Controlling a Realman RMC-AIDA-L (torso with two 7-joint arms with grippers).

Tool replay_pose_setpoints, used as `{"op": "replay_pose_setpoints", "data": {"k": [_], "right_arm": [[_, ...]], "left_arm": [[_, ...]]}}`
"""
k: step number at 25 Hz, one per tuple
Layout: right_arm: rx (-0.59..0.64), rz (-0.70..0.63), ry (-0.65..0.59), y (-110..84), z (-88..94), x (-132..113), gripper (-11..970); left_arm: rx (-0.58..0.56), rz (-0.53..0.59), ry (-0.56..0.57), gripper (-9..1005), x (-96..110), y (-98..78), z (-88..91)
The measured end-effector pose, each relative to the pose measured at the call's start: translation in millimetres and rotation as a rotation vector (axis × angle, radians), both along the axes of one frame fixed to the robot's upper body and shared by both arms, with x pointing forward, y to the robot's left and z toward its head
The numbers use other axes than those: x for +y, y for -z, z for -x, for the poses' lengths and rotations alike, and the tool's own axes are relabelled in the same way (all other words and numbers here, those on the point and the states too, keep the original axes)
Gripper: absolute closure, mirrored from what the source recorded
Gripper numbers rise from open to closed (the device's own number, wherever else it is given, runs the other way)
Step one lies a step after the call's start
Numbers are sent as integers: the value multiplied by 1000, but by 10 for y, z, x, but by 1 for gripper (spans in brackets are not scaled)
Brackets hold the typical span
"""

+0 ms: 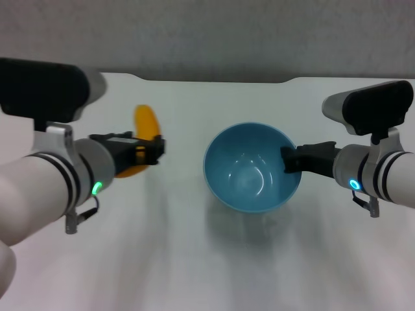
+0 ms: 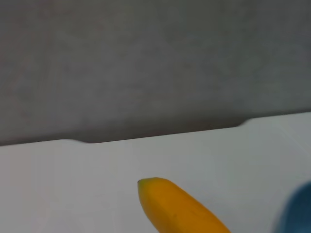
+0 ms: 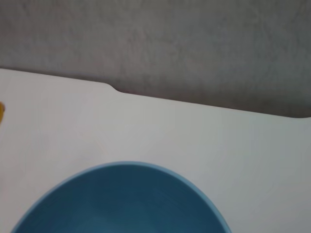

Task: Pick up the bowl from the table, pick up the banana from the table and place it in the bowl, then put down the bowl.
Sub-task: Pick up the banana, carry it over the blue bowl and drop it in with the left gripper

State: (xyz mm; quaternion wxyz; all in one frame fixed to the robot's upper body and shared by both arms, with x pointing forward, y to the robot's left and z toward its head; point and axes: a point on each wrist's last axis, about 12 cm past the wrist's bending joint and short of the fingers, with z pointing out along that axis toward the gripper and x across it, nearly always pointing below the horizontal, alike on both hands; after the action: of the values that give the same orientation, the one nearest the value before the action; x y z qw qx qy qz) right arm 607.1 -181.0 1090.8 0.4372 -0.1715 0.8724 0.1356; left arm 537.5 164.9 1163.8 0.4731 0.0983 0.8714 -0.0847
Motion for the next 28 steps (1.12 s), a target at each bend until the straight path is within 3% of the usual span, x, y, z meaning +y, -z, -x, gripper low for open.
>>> {"op": "replay_pose_setpoints", "data": {"k": [7, 13, 28], "right_arm": [[-4, -26, 1, -63, -59, 47, 924], [3, -50, -46, -100, -55, 230, 924], [6, -52, -140, -133, 12, 510, 924]], "left_arm": [[-30, 43, 156, 505, -234, -168, 97], [-80, 92, 226, 506, -401, -193, 102], [-64, 126, 244, 508, -477, 57, -27]]}}
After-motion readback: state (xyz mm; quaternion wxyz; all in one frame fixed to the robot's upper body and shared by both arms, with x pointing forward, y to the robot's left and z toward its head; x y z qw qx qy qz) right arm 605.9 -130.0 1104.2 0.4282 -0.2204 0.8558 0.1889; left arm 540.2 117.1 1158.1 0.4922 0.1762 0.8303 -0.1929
